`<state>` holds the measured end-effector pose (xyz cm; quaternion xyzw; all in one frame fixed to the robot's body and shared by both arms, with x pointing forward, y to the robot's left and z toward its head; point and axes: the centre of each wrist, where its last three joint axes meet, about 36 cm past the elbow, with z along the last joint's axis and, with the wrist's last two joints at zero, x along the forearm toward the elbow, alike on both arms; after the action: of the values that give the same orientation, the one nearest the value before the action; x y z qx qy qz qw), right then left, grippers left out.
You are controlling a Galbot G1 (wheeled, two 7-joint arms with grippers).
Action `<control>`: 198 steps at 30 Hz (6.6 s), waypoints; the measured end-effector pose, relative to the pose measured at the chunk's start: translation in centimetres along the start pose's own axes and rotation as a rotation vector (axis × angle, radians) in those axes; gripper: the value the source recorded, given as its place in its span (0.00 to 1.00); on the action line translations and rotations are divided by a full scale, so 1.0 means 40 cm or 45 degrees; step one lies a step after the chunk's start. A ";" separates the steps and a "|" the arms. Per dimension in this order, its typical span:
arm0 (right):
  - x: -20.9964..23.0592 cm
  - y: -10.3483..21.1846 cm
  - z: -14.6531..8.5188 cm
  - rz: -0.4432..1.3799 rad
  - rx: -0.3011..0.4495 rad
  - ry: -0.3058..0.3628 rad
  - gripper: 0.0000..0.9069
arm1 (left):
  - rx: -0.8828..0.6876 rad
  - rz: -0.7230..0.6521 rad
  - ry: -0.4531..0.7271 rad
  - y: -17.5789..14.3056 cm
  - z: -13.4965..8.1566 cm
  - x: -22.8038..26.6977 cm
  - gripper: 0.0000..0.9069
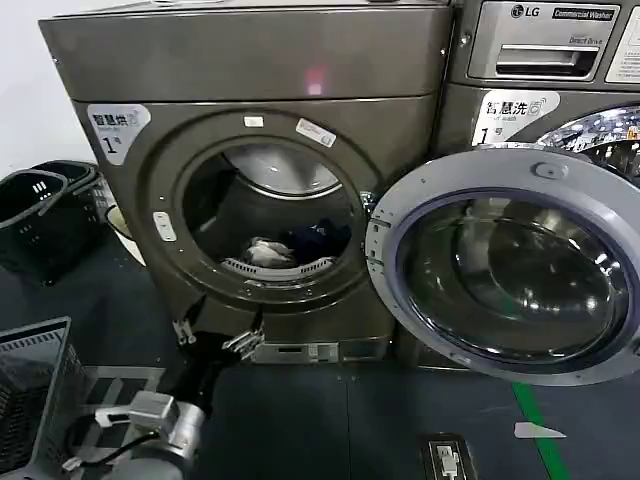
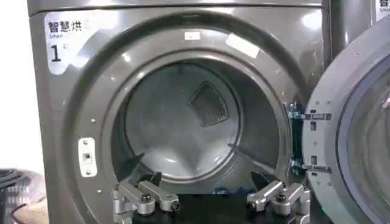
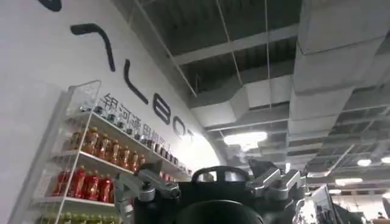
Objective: Grasp the clothes from the dryer.
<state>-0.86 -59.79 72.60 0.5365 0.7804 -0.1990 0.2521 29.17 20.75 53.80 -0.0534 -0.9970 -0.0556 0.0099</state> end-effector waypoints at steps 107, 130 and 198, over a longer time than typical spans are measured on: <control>-0.016 0.007 -0.002 -0.057 -0.005 -0.058 1.00 | -0.294 0.155 0.144 0.104 0.004 -1.125 1.00; -0.023 -0.006 -0.001 -0.052 0.006 -0.054 1.00 | -1.041 0.753 0.518 0.158 -0.083 -1.203 1.00; -0.018 0.003 0.010 -0.054 0.024 -0.047 1.00 | -1.362 1.250 0.999 0.217 0.102 -1.187 0.87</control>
<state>-0.46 -60.50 72.69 0.5182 0.7850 -0.2216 0.2573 77.23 24.78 49.46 -0.4571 -0.6232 -0.5267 0.3538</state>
